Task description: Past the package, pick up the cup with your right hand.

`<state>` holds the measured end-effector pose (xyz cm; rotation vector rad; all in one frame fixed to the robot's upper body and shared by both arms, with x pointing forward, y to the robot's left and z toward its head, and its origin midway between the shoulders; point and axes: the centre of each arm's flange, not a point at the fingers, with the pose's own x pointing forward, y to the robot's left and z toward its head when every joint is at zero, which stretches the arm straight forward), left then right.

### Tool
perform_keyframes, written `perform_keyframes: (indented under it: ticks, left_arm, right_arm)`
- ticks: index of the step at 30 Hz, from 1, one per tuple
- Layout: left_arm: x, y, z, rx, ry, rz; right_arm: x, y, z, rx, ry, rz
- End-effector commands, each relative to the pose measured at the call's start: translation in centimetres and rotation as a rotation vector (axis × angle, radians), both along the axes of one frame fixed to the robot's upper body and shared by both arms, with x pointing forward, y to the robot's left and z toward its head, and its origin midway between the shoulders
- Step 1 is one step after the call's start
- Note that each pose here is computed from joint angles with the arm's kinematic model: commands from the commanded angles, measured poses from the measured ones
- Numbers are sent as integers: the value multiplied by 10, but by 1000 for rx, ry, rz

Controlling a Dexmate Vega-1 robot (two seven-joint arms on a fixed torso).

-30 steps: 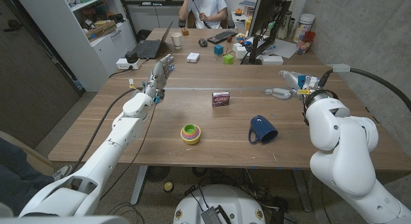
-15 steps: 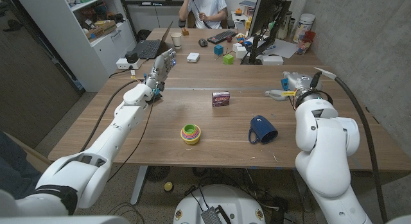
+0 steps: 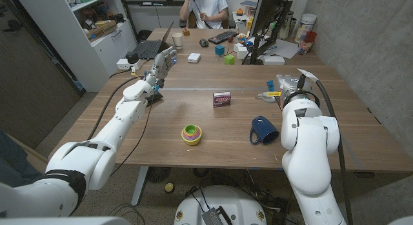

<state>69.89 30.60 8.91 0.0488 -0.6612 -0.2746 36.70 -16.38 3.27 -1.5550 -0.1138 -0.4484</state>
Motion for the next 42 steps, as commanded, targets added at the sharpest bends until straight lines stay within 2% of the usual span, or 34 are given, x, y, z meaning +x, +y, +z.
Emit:
perform_keyframes:
  ticks: [1, 7, 16, 28, 31, 42]
  left_arm:
    - [-2, 6, -2, -9, 6, 3]
    - [-1, 2, -3, -1, 9, 0]
    - [-3, -2, -3, 9, 9, 0]
    - [-5, -2, -5, 10, 14, 7]
    - [-6, -2, -5, 10, 15, 8]
    - [-5, 2, -4, 7, 19, 19]
  right_arm:
    - [-7, 13, -1, -44, 42, 2]
    - [-10, 16, -4, -48, 68, 6]
    - [-7, 16, -11, -53, 124, 16]
    - [10, 19, -15, -42, 207, 22]
    - [14, 18, -16, -43, 246, 22]
    - [29, 17, -22, -18, 321, -18]
